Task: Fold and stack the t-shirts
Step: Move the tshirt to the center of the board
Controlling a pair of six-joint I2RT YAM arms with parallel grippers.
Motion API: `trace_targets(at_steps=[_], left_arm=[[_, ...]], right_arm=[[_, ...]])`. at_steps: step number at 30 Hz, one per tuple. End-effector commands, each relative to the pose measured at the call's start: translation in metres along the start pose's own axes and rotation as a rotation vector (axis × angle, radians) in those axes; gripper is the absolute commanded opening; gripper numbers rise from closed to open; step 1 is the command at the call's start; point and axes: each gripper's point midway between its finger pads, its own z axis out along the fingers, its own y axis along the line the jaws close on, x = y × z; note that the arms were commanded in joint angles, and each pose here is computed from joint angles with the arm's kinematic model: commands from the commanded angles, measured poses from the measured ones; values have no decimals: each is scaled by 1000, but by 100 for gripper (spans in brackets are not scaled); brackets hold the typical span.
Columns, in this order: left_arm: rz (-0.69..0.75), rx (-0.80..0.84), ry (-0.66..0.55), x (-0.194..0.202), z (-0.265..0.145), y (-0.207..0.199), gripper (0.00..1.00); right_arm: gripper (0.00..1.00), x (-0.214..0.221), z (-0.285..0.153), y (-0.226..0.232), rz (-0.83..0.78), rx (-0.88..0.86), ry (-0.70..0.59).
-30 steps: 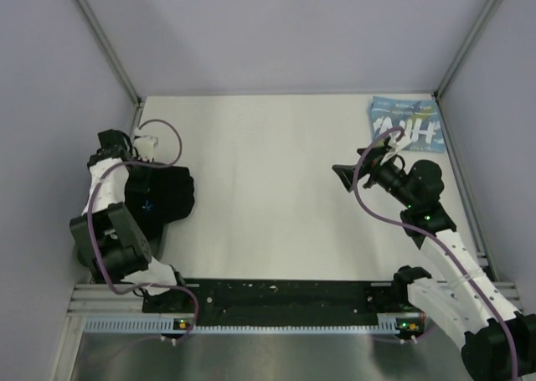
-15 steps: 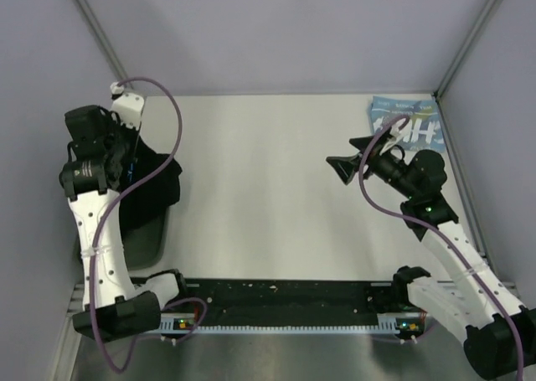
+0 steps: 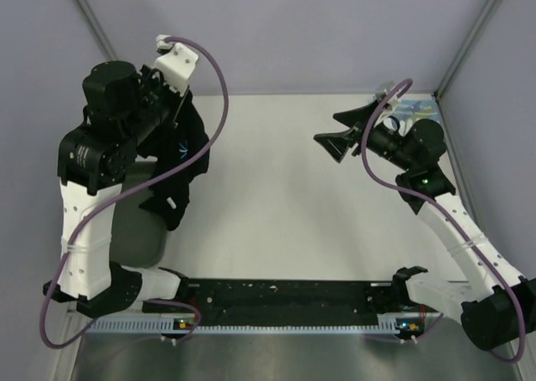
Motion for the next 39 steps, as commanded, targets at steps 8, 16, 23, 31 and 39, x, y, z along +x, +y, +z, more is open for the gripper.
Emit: trace_targets(at_steps=[8, 16, 23, 31, 39], left_arm=[[54, 118, -375, -141, -6, -48, 0], [-41, 292, -229, -114, 75, -120, 0], [-132, 449, -87, -71, 139, -189, 0], [-118, 503, -56, -46, 222, -243, 0], [-177, 376, -104, -30, 311, -255, 58]], right_arm=[[99, -32, 22, 10, -14, -84, -22], [99, 11, 10, -43, -38, 190, 182], [99, 66, -19, -82, -61, 396, 385], [98, 141, -52, -95, 106, 530, 615], [90, 221, -76, -69, 370, 520, 775]])
